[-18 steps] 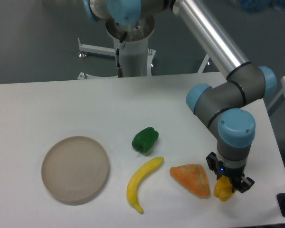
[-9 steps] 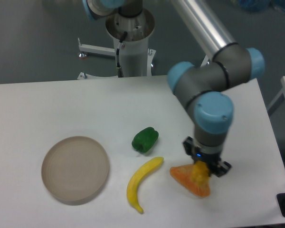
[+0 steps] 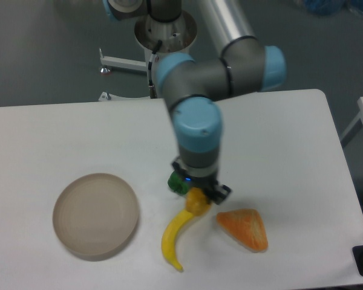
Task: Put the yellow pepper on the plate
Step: 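Carry the yellow pepper over the green pepper toward the beige plate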
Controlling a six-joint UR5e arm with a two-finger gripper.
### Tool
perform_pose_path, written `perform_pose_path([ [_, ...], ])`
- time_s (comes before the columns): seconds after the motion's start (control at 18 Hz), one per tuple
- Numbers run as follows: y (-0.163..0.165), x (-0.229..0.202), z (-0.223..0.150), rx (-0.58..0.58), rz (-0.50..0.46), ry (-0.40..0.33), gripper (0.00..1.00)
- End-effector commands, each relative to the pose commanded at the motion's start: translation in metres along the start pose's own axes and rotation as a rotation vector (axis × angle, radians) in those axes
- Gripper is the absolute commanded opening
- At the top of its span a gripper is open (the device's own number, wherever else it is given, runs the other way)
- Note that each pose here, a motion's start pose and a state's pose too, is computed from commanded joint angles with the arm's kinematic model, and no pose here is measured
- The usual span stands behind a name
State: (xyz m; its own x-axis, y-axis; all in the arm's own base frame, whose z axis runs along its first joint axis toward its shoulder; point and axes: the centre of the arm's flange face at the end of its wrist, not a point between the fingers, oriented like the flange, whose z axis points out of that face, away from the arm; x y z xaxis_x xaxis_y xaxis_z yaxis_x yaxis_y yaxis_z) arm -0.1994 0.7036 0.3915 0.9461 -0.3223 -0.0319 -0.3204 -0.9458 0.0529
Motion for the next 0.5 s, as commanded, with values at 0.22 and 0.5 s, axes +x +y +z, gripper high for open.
perform_pose_path([
  [0.22, -0.033, 0.044, 0.013, 0.024, -0.114, 0.058, 0.42],
  [0.5, -0.069, 0.085, 0.05, -0.018, -0.164, 0.084, 0.45],
])
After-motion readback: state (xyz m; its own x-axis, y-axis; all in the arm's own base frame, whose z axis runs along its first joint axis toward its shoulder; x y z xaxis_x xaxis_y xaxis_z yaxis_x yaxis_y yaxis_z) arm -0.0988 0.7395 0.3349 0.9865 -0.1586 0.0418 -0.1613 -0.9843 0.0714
